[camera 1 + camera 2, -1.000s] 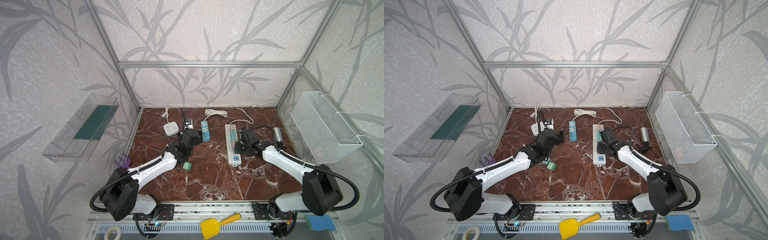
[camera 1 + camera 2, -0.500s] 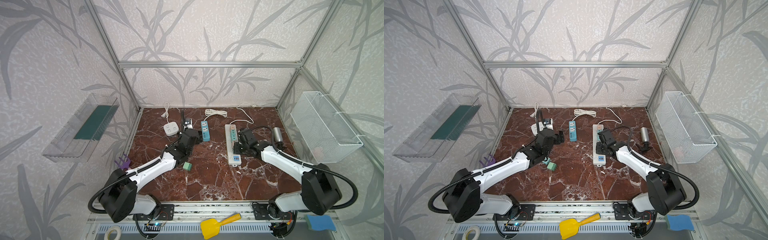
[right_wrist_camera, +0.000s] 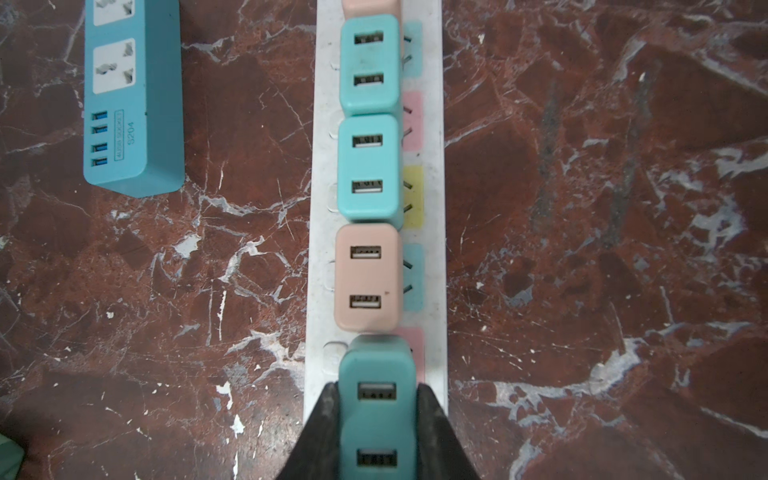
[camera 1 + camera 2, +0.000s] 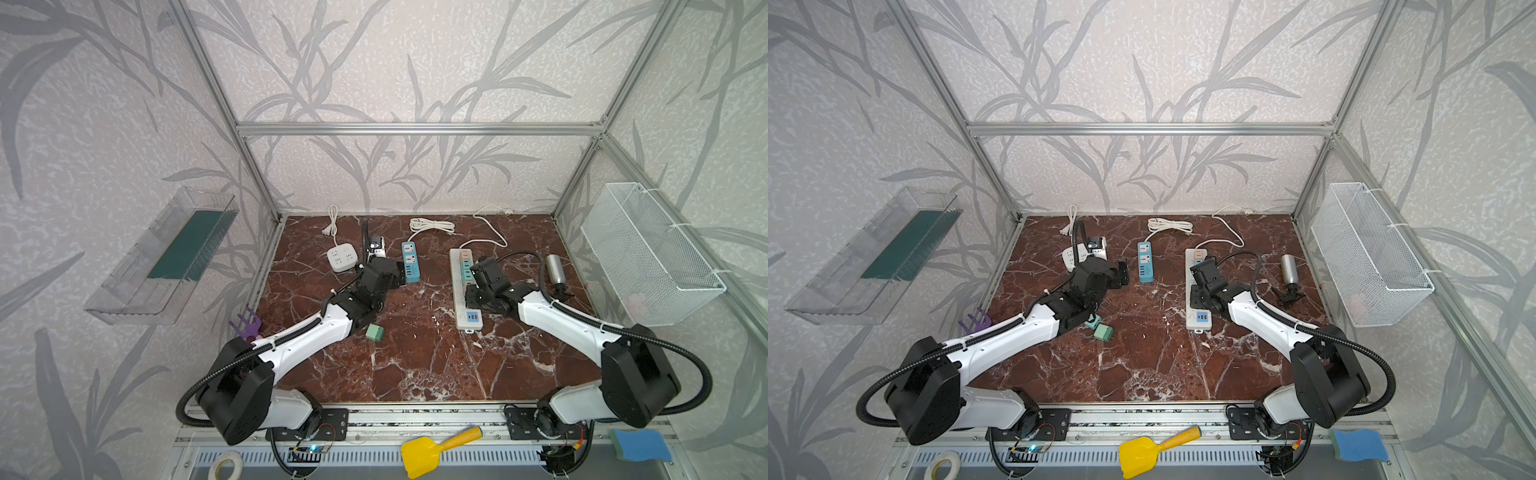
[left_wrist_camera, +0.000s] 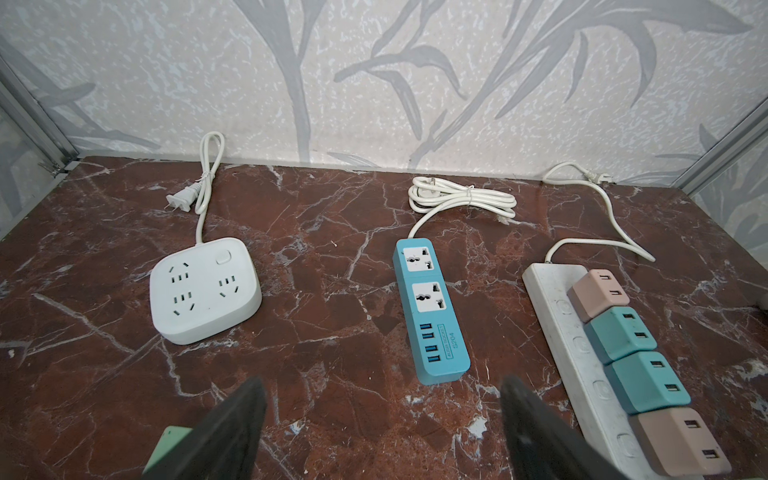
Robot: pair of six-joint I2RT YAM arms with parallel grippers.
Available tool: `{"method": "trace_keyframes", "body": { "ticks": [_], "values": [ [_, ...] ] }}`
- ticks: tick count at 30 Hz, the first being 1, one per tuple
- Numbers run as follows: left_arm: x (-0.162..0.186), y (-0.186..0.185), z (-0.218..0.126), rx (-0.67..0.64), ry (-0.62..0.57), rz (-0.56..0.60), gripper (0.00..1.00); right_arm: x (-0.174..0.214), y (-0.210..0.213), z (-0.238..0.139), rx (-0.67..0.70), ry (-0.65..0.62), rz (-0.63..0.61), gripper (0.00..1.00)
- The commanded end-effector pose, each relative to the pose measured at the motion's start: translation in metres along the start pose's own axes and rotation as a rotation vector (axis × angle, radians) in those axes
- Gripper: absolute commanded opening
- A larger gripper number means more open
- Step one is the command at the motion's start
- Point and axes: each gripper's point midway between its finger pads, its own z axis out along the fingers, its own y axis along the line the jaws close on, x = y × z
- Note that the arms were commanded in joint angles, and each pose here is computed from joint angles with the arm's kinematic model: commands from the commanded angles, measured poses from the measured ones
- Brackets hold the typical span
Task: Insert the plug
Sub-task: 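Lower the teal adapter into the fifth socket with the right gripper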
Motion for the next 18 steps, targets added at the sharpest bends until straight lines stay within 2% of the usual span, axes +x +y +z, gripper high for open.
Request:
{"method": "trace_keyframes", "body": {
  "ticks": [1, 6, 12, 18],
  "values": [
    [-0.012, 0.001, -0.004, 0.003, -0.027, -0.041, 0.88, 0.009, -0.019, 0.000, 0.087, 0.024, -0.022, 0.00],
    [-0.011, 0.001, -0.004, 0.003, -0.026, -0.039, 0.88, 0.015, -0.013, 0.009, 0.058, 0.027, 0.005, 0.00],
    [-0.011, 0.000, -0.004, 0.007, -0.024, -0.041, 0.88, -0.003, -0.012, -0.003, 0.043, -0.106, 0.038, 0.00],
    [-0.011, 0.001, -0.004, 0.004, -0.023, -0.041, 0.88, -0.012, -0.012, -0.007, 0.047, -0.138, 0.032, 0.00]
  ]
}}
